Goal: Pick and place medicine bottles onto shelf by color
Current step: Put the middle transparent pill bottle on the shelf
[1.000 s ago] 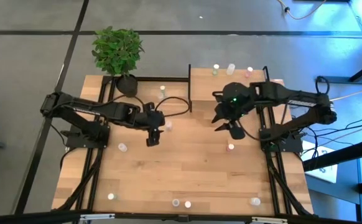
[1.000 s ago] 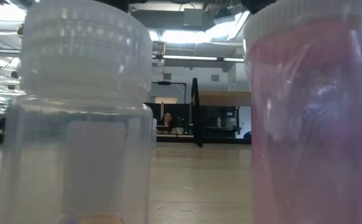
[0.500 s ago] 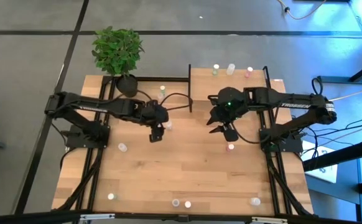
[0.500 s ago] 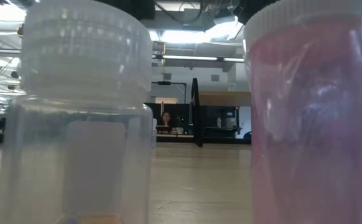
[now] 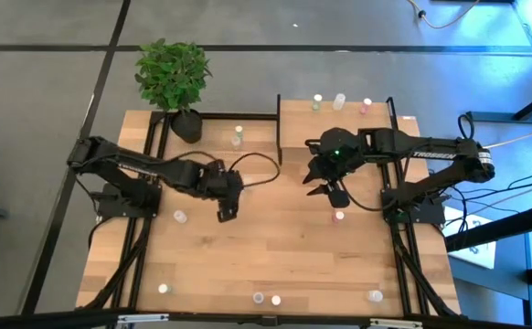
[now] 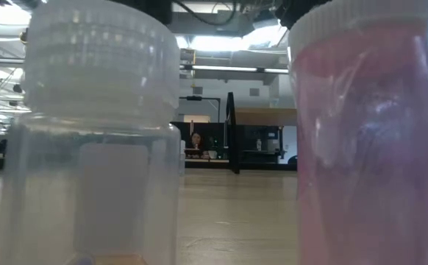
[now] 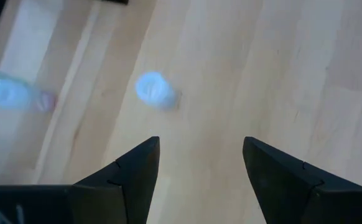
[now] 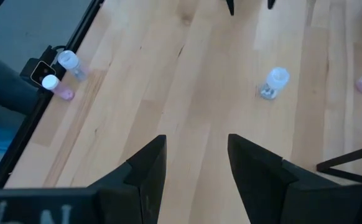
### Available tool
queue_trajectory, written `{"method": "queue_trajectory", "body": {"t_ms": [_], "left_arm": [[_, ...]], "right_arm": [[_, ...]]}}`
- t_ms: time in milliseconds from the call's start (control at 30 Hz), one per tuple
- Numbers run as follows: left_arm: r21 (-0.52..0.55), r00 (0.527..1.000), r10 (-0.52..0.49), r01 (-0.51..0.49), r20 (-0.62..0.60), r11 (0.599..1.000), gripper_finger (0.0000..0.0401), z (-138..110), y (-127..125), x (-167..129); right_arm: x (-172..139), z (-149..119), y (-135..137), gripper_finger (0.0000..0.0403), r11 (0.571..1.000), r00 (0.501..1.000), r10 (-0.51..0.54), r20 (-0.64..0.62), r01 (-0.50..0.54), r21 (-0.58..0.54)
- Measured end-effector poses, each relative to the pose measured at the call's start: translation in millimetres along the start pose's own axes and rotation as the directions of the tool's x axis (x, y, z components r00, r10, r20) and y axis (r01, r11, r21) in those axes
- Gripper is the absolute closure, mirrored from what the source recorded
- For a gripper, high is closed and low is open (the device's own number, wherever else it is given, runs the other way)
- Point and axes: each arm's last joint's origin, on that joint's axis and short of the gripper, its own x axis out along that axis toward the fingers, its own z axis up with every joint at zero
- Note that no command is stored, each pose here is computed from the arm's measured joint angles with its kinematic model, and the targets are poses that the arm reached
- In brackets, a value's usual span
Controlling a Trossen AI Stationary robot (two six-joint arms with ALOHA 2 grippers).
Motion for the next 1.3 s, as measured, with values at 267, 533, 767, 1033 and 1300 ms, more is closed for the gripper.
{"method": "queue_trajectory", "body": {"t_ms": [267,533,767,1033,1300], "left_arm": [[-0.211,0.961,-0.060,0.119,0.268,0.970,0.0175,-38.4,21.2,-12.8],[-0.253,0.847,-0.117,0.283,0.519,0.925,0.0175,-53.2,17.2,17.5],[-0.315,0.874,0.008,0.167,0.486,0.934,0.0175,-61.9,14.7,43.6],[-0.368,0.928,0.047,0.099,0.368,0.925,0.0175,-69.5,2.2,84.8],[-0.413,0.928,0.133,0.025,0.348,0.910,0.0175,-71.9,0.6,104.3]], "right_arm": [[0.1,0.1,0.0,0.0228,1.000,1.000,0.001,0.001,-0.001,0.009],[0.1,0.5,-0.2,0.0228,0.999,1.000,0.001,0.005,-0.001,0.050],[0.1,1.1,-0.3,0.0228,0.999,1.000,-0.004,0.011,0.003,0.049],[-0.2,1.5,-4.0,0.0228,0.993,0.994,-0.113,-0.001,0.113,0.044],[-0.2,2.2,-4.1,0.0228,0.992,0.993,-0.115,0.006,0.115,0.043]]}}
